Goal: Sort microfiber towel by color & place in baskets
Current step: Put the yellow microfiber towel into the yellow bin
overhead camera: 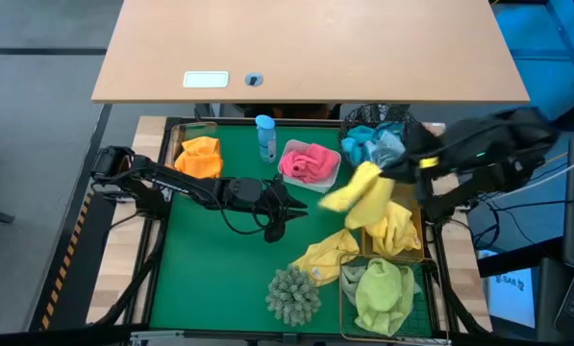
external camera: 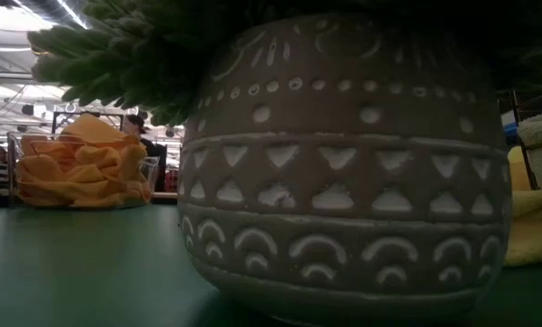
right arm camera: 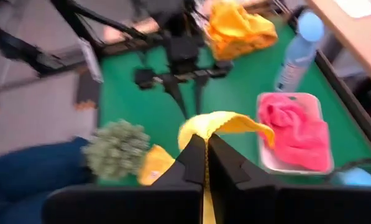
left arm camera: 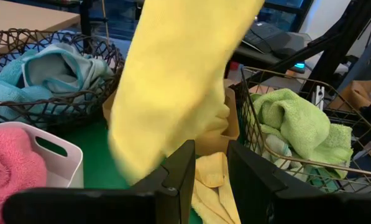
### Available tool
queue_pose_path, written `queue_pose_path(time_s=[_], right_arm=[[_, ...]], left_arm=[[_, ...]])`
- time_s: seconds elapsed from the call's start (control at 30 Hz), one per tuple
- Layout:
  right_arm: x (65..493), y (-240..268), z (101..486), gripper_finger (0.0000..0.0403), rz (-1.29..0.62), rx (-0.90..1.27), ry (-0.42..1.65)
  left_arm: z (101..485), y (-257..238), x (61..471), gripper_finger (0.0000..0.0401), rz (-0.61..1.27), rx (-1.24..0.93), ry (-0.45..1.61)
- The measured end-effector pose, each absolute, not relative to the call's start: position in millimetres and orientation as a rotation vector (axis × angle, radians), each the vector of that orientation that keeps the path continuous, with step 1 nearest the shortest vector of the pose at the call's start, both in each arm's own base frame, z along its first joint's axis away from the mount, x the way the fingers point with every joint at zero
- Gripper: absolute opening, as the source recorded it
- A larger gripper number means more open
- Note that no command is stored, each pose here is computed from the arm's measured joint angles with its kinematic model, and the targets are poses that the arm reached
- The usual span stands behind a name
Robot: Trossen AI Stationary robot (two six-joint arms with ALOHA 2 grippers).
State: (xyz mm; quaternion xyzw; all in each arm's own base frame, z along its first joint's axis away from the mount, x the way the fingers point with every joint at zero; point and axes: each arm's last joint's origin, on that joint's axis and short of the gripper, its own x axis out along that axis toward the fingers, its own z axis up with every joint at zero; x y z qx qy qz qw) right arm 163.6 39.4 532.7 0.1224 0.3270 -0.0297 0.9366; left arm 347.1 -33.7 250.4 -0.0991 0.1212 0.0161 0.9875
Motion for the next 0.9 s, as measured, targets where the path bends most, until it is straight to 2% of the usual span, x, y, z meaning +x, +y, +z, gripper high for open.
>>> queue_pose_path(time_s=[0.17, 0.7, 0.9], right_arm=[[127.6, 33.2, 544.8, 0.0004, 0.071, 0.321, 0.618], [15.8, 0.8, 558.3, 0.0005, 0.057, 0.452, 0.360], [0.0, -3.4, 552.2, 0.0003, 0.068, 0.457, 0.348]], left_arm=[[250.3, -33.7, 347.1, 0.0089, 0.033, -0.199, 0.244], [249.8, -33.6, 347.0, 0.0089, 0.034, -0.204, 0.249], [249.8, -33.7, 347.0, 0.0089, 0.035, -0.204, 0.249]])
